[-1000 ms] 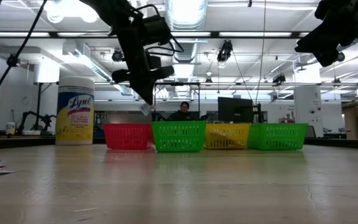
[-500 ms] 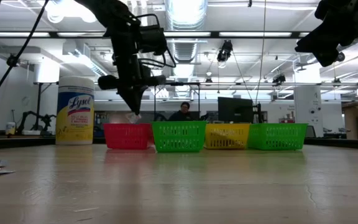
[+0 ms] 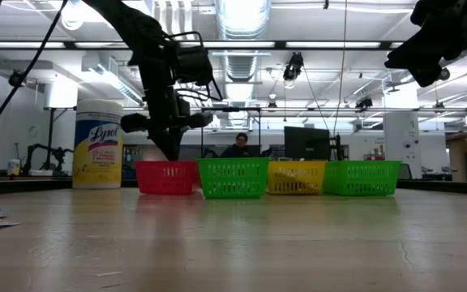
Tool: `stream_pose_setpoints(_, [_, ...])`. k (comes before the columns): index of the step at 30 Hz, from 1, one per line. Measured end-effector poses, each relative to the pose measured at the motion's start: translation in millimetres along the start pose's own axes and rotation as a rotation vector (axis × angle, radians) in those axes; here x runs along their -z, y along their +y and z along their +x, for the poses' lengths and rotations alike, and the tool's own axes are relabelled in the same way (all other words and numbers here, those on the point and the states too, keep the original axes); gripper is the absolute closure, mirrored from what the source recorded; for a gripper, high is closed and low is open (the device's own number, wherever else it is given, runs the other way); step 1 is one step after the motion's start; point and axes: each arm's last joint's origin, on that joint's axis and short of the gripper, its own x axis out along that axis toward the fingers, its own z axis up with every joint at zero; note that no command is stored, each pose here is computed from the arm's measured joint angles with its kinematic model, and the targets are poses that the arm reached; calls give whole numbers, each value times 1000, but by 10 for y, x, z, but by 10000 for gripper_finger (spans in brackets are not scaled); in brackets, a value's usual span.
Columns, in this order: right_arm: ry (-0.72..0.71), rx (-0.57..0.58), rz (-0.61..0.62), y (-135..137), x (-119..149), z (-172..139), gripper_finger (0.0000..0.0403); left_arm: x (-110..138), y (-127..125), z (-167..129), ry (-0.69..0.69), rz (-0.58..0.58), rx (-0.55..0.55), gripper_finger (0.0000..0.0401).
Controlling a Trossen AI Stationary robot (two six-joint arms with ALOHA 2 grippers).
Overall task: Pick & Place First Aid Supplies
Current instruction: Put the ointment pack into the red basket
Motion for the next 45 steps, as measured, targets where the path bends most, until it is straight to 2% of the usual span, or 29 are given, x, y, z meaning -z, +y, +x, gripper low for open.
stream_pose_setpoints(9, [0,0,0,0,0,0,335,76,54,77,10,-21,-17,401])
stream_pose_setpoints(17, [0,-1,0,0,0,0,324,85,54,82,11,-18,-15,398])
stream_pose_setpoints(20, [0,0,0,0,0,0,320,85,54,82,11,-17,-15,381])
stream_pose_setpoints(28, [1,-1,0,0,0,1,317,76,55,44,15,6,5,303])
stream_pose_setpoints(32, [0,-1,0,0,0,0,325,44,69,-117,33,54,87,285])
stream_pose_setpoints(37, [0,0,0,0,0,0,334,55,85,-396,99,79,239,282])
stream_pose_setpoints(45, [1,-1,0,0,0,0,327,322,84,-864,260,124,403,281])
